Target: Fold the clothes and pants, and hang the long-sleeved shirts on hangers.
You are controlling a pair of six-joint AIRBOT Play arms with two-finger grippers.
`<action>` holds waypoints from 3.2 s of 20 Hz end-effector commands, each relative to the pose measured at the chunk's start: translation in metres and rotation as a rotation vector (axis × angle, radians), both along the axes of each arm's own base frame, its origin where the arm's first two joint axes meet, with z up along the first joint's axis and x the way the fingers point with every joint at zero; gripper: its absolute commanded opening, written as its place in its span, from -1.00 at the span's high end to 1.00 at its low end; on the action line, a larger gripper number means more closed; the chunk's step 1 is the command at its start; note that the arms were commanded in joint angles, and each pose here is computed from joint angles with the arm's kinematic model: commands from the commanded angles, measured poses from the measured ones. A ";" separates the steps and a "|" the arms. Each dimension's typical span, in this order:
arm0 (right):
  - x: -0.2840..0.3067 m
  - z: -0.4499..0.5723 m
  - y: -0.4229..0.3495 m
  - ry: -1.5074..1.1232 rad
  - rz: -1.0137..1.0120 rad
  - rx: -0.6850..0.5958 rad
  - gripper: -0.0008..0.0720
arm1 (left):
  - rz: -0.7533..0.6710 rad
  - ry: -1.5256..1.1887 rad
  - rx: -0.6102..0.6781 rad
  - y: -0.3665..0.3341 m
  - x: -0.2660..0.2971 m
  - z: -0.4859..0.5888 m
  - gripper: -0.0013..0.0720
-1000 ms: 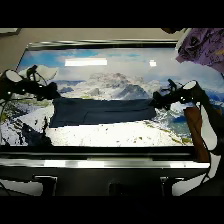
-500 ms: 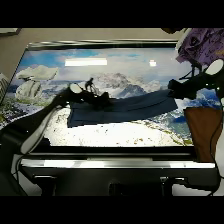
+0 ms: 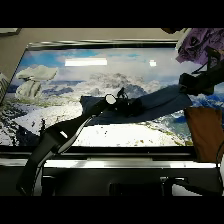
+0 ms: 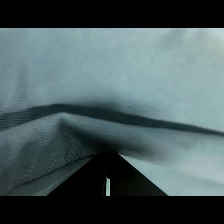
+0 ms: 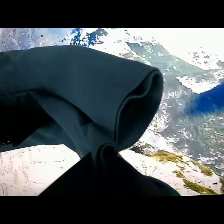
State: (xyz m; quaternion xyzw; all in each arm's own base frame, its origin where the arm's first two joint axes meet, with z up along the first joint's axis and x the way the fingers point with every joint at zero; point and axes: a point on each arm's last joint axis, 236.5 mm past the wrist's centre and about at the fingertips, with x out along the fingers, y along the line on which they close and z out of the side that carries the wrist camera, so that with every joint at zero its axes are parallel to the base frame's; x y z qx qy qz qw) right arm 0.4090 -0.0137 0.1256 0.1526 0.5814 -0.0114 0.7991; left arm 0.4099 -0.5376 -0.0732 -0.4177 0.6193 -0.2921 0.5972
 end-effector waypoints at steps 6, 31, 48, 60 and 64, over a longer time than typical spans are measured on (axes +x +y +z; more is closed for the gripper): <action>-0.001 0.005 -0.003 -0.008 -0.005 -0.016 0.89 | -0.068 0.014 -0.025 0.004 -0.003 0.021 0.93; 0.034 -0.061 0.381 -0.103 0.111 0.462 0.89 | 0.307 -0.302 0.847 0.518 0.062 0.243 0.92; 0.022 -0.061 0.401 -0.075 0.284 0.562 -0.29 | 0.281 -0.276 0.855 0.518 0.059 0.229 0.91; 0.059 -0.098 0.057 -0.012 -0.006 0.609 -0.36 | 0.280 -0.276 0.855 0.518 0.059 0.229 0.91; 0.043 -0.155 0.086 0.100 0.004 0.719 -0.32 | 0.274 -0.281 0.858 0.519 0.059 0.229 0.91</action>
